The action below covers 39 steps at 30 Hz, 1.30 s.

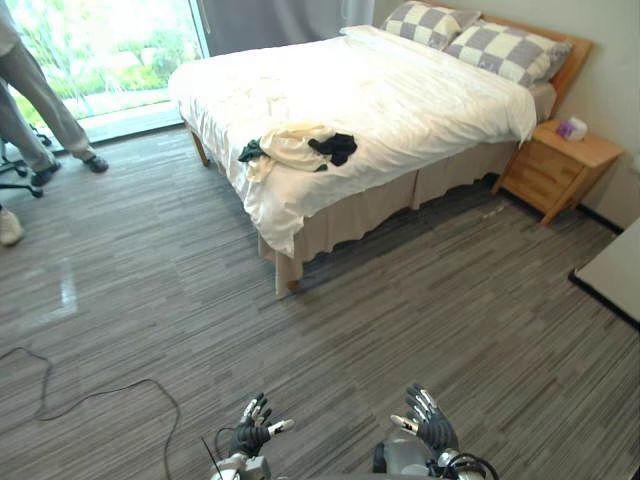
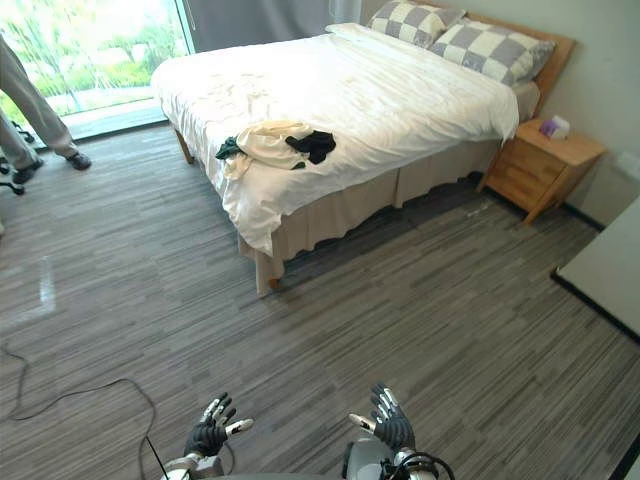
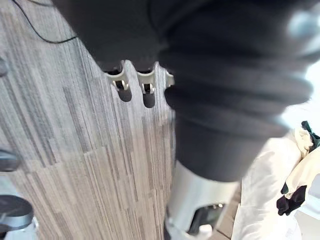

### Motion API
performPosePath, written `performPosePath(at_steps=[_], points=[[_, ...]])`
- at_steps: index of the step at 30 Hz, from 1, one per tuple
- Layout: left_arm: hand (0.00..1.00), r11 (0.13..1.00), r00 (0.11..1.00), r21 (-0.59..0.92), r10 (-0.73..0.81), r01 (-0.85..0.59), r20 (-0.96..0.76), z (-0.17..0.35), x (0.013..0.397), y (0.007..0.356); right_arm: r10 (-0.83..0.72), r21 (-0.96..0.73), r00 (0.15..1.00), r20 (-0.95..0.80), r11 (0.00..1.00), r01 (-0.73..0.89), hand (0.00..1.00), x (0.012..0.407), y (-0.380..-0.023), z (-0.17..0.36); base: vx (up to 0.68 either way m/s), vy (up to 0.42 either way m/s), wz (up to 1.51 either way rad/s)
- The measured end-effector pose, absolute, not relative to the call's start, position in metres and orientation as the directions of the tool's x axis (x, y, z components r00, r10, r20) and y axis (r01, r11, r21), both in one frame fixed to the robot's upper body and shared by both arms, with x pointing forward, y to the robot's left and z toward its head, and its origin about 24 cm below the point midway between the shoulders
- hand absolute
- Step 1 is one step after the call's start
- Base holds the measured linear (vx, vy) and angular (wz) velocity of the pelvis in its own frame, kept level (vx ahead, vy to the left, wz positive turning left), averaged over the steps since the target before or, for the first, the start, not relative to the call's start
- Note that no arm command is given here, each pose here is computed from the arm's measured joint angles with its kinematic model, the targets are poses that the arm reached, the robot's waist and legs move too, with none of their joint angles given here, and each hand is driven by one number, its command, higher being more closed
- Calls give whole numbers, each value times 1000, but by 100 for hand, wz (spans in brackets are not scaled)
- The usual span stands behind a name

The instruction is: Tidy the bed and pick cloth on bed and put in laundry

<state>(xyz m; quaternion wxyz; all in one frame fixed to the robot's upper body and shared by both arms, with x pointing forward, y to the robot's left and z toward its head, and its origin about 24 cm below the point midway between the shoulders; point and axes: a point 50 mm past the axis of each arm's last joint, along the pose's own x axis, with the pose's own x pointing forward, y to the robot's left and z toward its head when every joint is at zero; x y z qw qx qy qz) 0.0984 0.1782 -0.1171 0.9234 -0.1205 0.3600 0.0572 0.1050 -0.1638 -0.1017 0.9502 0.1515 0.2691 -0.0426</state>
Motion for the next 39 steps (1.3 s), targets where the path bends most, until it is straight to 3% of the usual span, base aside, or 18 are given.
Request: performPosePath(at_steps=[4,13,22,28,32,35,39], points=[[0,953,724,-158,84,-260,-685,-117,79,180,1,268,860,-510,950,158,0,99,-166,-96,761,-177,-3],[0,914,786,-285,55,-288,-615,-108,108,171,85,227,900,-427,974,16,0,128,-178,-84,532,-156,-22],[0,895,756,-328,14,-301,-655,-114,105,154,138,189,876,-462,980,-54,0,120,-170,-87,450,182,18],[0,950,745,-257,-39,-180,-666,-117,110,157,83,82,913,-400,995,-54,0,141,-162,-79,446,258,88],[0,973,740,-207,-63,-105,-670,-119,116,173,-37,-21,957,-289,999,32,0,156,-163,-60,363,-8,158],[0,985,708,-155,-54,-80,-705,-123,101,190,-186,-124,976,-117,977,172,0,164,-161,-28,390,-143,80],[0,967,659,-207,-58,-150,-749,-131,70,177,-256,-262,940,225,913,312,0,181,-174,39,269,-89,3]])
